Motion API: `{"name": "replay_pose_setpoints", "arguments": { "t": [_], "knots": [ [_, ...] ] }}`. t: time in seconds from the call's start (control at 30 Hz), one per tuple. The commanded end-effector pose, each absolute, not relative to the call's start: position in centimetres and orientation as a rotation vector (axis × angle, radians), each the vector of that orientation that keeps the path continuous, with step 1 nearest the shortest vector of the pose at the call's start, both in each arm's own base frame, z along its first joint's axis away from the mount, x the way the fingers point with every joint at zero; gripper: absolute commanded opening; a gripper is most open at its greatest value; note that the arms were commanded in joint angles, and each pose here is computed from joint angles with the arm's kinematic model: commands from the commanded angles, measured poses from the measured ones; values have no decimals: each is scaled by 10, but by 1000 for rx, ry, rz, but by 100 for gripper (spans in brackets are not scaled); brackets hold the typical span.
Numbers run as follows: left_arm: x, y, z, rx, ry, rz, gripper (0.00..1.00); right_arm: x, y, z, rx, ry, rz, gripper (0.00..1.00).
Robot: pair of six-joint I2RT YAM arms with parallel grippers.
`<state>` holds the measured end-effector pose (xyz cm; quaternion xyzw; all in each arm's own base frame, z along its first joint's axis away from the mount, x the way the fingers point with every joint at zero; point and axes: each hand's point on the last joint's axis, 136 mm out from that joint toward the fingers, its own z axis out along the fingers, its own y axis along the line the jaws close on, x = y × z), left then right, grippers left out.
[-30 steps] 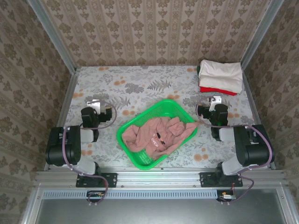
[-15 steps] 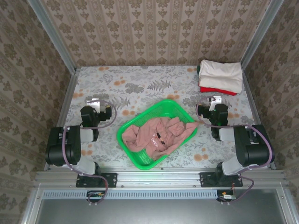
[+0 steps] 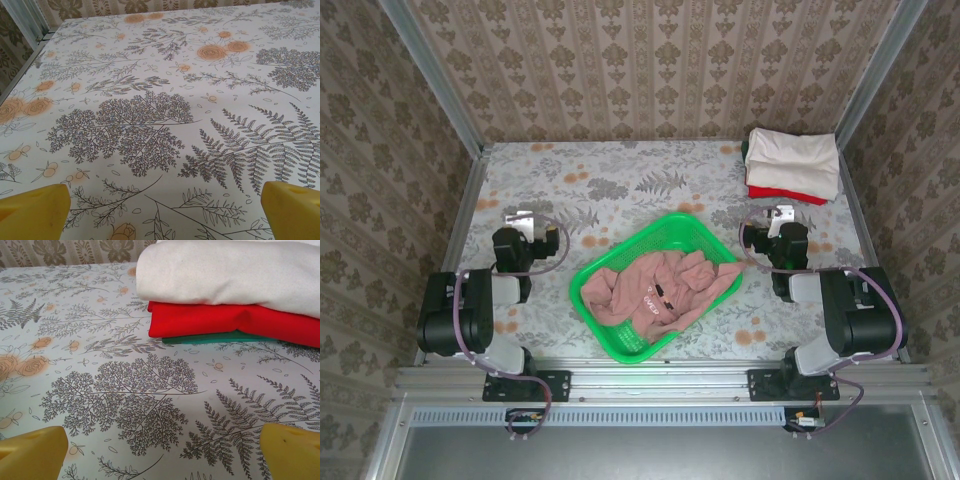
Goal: Fold and stack the t-shirts
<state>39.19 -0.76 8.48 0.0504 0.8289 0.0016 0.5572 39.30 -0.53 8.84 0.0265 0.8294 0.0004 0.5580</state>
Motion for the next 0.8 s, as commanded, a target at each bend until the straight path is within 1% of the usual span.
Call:
{"name": "replay_pose_setpoints", "arguments": {
  "t": [0.0,0.07,0.13,0.2,0.23,0.3,0.33,0.37,0.43,0.5,0.53,0.6,0.63,0.77],
  "knots": [
    [400,-10,94,142,1919,5,100,400,0,98,32,1921,16,100],
    [401,-6,98,123,1915,48,100,400,0,98,32,1921,15,100],
    [402,-4,112,89,1959,166,100,400,0,98,32,1922,16,100],
    [400,4,145,-10,2007,295,100,402,-1,101,41,1911,7,100],
    [396,4,163,-63,2028,274,100,404,-4,108,57,1930,-3,100],
    [381,0,181,-176,2105,161,100,403,-4,122,69,2016,4,100],
    [368,2,189,-302,2133,103,100,402,-4,149,115,2016,33,100],
    [355,5,190,-407,2167,73,100,400,-2,164,158,2012,72,100],
    [326,9,186,-555,2212,3,100,392,-4,190,357,2003,178,100],
    [308,-4,180,-546,2240,-131,100,371,-20,188,642,2031,192,100],
    [300,-15,179,-508,2231,-219,100,366,-16,188,648,2037,242,100],
    [280,-37,180,-464,2200,-365,100,363,29,199,390,2047,468,100],
    [270,-49,179,-425,2206,-418,100,357,41,200,356,2063,523,100],
    [233,-81,167,-360,2329,-472,100,339,76,194,182,2132,490,100]
  ]
}}
